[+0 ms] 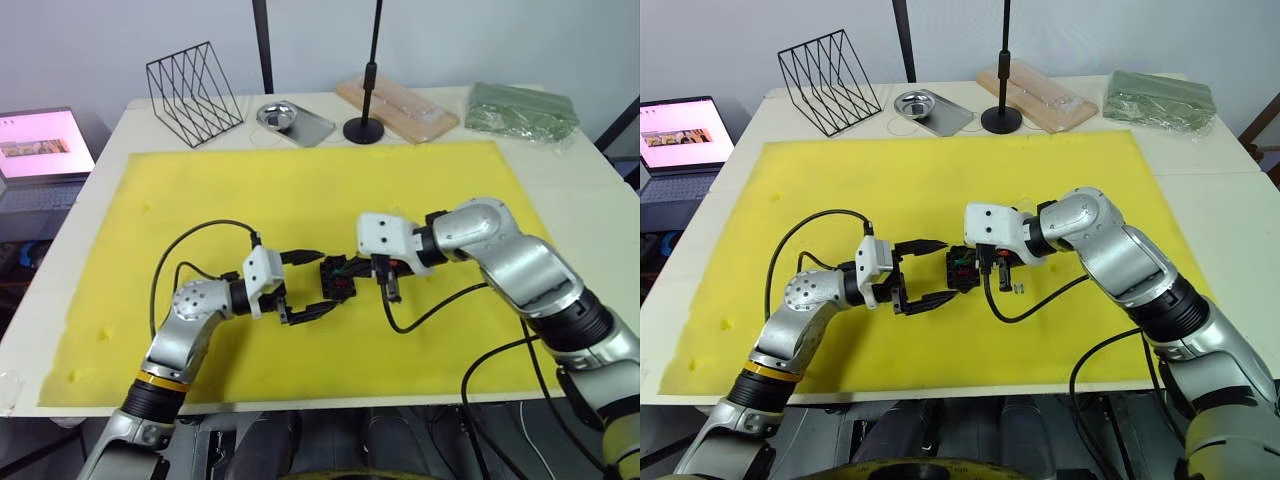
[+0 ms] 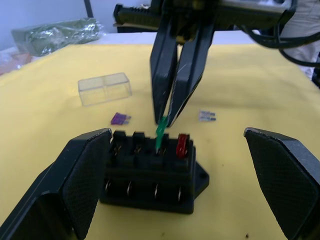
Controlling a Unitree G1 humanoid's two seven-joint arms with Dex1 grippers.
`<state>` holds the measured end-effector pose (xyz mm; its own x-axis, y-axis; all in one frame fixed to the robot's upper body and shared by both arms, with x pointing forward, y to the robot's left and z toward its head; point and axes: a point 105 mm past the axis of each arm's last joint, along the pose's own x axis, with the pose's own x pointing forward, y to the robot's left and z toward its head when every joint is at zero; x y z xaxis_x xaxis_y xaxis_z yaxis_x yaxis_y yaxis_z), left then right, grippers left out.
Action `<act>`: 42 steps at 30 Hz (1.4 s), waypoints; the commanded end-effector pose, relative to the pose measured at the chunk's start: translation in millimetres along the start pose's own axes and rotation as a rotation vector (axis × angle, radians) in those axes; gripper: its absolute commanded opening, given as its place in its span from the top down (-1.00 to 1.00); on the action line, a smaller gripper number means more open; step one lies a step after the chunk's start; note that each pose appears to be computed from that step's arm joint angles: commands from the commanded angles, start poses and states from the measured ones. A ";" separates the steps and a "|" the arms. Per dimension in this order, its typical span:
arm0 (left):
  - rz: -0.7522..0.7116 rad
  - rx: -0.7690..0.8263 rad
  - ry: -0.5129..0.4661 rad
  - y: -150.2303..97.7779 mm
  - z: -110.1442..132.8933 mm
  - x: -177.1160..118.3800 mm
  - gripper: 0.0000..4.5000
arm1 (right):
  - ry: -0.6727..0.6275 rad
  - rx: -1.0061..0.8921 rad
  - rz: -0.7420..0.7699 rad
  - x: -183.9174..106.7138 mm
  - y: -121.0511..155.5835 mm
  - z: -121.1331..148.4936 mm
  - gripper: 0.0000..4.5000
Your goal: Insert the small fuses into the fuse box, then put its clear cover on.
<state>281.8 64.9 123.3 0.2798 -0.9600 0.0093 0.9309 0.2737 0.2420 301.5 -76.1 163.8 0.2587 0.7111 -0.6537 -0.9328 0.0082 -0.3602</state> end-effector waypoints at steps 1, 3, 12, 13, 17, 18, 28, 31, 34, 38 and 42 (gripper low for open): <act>-0.004 0.026 -0.030 1.5 14.1 2.4 -0.99 | -0.016 -0.041 -0.010 -1.8 -3.2 8.0 1.00; -0.003 0.027 -0.029 2.5 15.9 2.6 -0.99 | -0.014 -0.043 -0.007 -1.3 -3.3 7.6 1.00; 0.004 0.029 -0.029 5.3 28.3 8.5 -0.99 | -0.015 -0.040 0.010 -0.2 -2.0 6.1 1.00; 0.004 0.028 -0.029 5.1 29.2 8.8 -0.99 | -0.015 -0.040 0.011 -0.3 -1.7 6.1 1.00; 0.005 0.027 -0.029 4.7 31.8 10.3 -0.99 | -0.016 -0.038 0.016 -0.5 -0.7 6.1 1.00; 0.004 0.026 -0.029 4.6 32.4 10.8 -0.99 | -0.017 -0.036 0.016 -0.3 -0.6 6.1 1.00; 0.006 0.023 -0.018 4.9 34.0 10.6 -0.99 | 0.007 -0.041 0.024 3.2 -0.3 0.3 1.00; 0.003 0.015 0.001 4.3 28.8 8.6 -0.99 | 0.010 -0.039 0.026 5.0 -0.7 -0.4 1.00; 0.005 0.009 0.026 3.6 20.1 6.3 -0.99 | 0.014 -0.039 0.028 5.8 -1.5 -1.0 1.00; 0.005 0.004 0.033 1.8 14.9 5.6 -0.99 | 0.017 -0.037 0.033 6.4 -1.4 -1.3 1.00; -0.002 0.001 0.045 -0.7 8.5 4.6 -0.99 | 0.018 -0.031 0.033 7.7 -2.0 -2.4 1.00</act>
<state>283.7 62.1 128.7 0.3060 -0.9511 -0.0417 0.9322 0.2905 0.2158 305.2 -75.3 152.2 0.2222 0.6956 -0.6832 -0.9436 -0.0231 -0.3304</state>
